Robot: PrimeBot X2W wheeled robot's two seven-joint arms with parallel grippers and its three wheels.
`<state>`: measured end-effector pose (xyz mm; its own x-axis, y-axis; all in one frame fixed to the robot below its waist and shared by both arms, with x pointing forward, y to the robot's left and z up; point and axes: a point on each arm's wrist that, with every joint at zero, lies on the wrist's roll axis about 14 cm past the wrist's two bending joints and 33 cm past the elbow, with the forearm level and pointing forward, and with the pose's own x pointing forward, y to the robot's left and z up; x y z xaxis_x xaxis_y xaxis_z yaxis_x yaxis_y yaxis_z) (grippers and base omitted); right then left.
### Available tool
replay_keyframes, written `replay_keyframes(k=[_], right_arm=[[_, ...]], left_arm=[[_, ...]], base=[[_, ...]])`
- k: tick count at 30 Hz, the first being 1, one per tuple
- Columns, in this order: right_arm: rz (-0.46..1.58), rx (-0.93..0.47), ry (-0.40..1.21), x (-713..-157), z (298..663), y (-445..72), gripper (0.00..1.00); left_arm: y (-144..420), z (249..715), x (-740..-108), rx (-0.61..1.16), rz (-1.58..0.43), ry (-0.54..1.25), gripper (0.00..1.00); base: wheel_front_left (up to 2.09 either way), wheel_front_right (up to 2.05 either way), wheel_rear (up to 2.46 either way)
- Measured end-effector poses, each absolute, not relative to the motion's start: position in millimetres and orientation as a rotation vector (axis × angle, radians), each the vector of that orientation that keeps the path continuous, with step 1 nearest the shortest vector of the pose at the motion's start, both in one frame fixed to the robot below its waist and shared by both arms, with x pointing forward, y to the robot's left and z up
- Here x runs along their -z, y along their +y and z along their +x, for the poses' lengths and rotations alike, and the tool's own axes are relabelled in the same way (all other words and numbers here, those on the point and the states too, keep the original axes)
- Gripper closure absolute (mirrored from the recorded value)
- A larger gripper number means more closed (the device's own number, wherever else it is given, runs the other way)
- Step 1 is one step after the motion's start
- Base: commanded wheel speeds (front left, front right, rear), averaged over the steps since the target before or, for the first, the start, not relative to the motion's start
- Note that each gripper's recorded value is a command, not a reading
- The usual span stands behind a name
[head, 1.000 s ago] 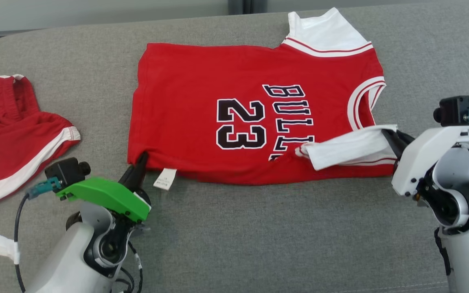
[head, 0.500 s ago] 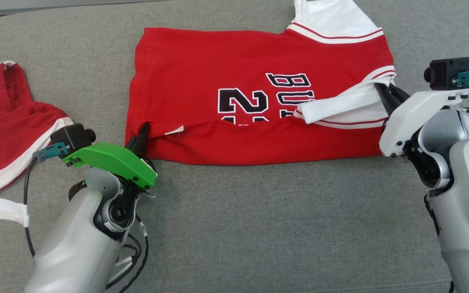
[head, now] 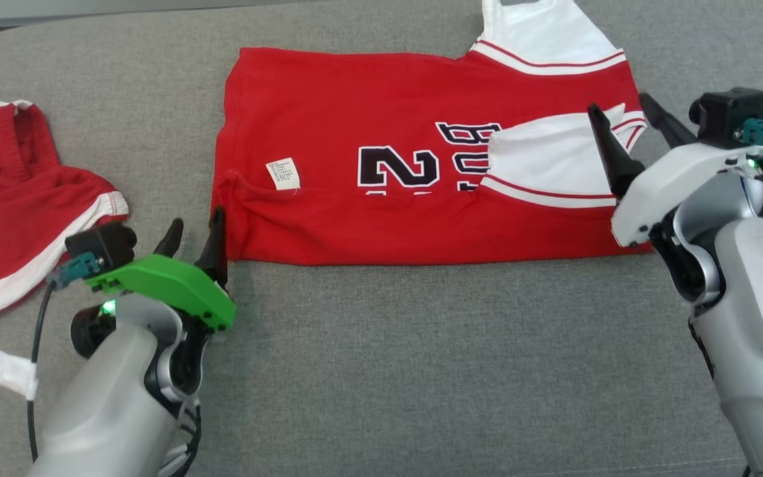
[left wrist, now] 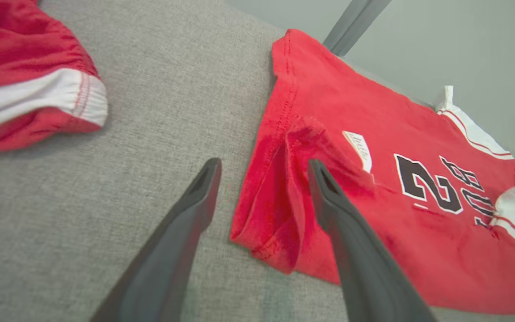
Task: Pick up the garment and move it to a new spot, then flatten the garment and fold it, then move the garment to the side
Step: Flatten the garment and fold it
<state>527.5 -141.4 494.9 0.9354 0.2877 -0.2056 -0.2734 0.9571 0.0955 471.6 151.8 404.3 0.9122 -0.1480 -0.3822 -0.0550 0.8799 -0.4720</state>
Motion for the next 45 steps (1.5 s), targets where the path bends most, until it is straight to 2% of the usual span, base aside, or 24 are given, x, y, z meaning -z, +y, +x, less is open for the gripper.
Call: replay_keyframes(k=[8, 14, 22, 29, 30, 31, 32, 33, 37, 45], right_arm=[[0.025, -0.106, 0.483, -445, 474, -202, 0.00], [0.044, -0.025, 0.566, -426, 448, -213, 0.00], [0.054, -0.014, 0.609, -406, 454, -207, 0.00], [0.076, -0.037, 0.643, -387, 463, -194, 0.00], [0.078, -0.041, 0.653, -385, 462, -192, 0.65], [0.078, -0.044, 0.657, -384, 463, -191, 1.00], [0.076, -0.046, 0.658, -383, 463, -191, 1.00], [0.078, -0.048, 0.663, -383, 462, -191, 1.00], [0.096, -0.015, 0.624, -394, 457, -205, 1.00], [0.119, 0.016, 0.607, -413, 424, -219, 1.00]], left_arm=[[146, 440, -401, 0.083, -0.311, 0.410, 0.00], [136, 439, -394, 0.094, -0.248, 0.423, 0.00], [146, 452, -368, 0.049, -0.197, 0.497, 0.00], [151, 456, -356, 0.025, -0.246, 0.531, 0.00], [152, 455, -355, 0.017, -0.263, 0.537, 0.00], [154, 455, -354, 0.010, -0.284, 0.539, 0.40], [155, 453, -354, 0.004, -0.304, 0.542, 0.90], [156, 453, -354, -0.001, -0.322, 0.543, 1.00], [159, 435, -350, -0.021, -0.461, 0.580, 1.00], [148, 397, -353, 0.044, -0.550, 0.625, 1.00]], base=[[0.00, 0.00, 0.00], [0.00, 0.00, 0.00], [0.00, 0.00, 0.00], [0.00, 0.00, 0.00], [0.00, 0.00, 0.00], [0.00, 0.00, 0.00], [0.00, 0.00, 0.00], [0.00, 0.00, 0.00], [0.00, 0.00, 0.00], [0.00, 0.00, 0.00]])
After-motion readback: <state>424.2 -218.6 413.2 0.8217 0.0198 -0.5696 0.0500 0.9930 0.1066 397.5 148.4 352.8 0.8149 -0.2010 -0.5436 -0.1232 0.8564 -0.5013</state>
